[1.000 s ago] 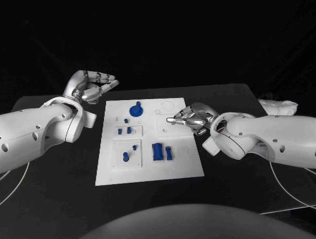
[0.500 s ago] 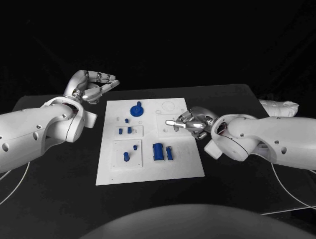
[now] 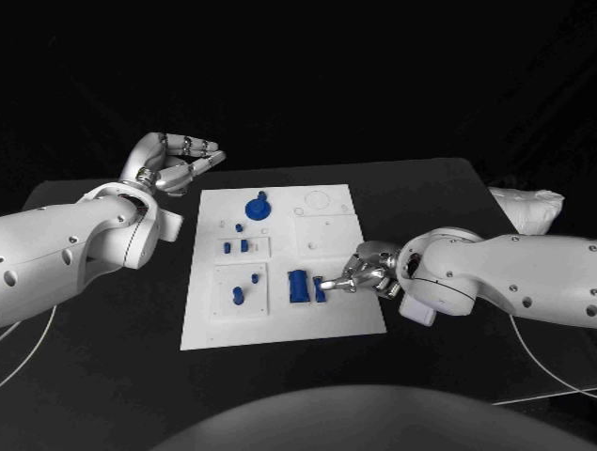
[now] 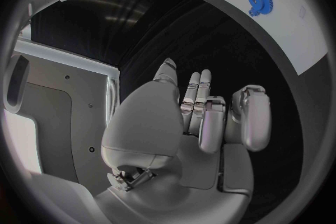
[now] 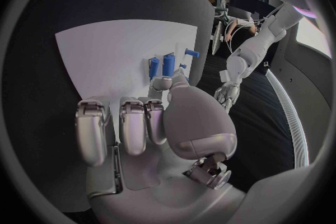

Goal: Assemble the parts on the task board

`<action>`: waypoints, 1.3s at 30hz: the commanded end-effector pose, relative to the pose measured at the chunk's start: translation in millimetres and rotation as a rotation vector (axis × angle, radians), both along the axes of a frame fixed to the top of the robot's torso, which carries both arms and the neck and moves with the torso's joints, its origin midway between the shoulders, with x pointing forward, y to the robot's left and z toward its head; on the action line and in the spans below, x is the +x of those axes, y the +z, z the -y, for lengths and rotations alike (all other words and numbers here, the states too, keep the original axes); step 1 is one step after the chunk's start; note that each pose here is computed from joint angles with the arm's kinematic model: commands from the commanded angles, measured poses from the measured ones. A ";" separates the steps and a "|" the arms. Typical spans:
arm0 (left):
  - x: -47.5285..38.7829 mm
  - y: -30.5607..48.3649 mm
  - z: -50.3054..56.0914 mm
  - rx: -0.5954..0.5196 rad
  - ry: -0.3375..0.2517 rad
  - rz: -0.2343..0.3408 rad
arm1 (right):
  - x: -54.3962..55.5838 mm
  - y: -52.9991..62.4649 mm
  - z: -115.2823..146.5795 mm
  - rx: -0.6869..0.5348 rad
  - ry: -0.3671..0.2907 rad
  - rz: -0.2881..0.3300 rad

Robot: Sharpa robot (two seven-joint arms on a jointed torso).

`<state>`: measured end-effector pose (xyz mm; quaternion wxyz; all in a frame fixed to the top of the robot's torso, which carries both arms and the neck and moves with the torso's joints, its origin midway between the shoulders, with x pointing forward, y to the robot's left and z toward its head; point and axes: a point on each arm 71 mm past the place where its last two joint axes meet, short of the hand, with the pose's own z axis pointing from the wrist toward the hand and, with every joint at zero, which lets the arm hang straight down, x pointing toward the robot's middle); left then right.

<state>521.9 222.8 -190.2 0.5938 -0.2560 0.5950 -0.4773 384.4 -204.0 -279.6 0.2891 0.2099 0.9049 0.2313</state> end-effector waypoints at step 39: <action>-0.8 0.9 3.3 -0.003 -0.019 0.004 | 4.4 -13.6 -12.1 -0.177 0.101 -0.028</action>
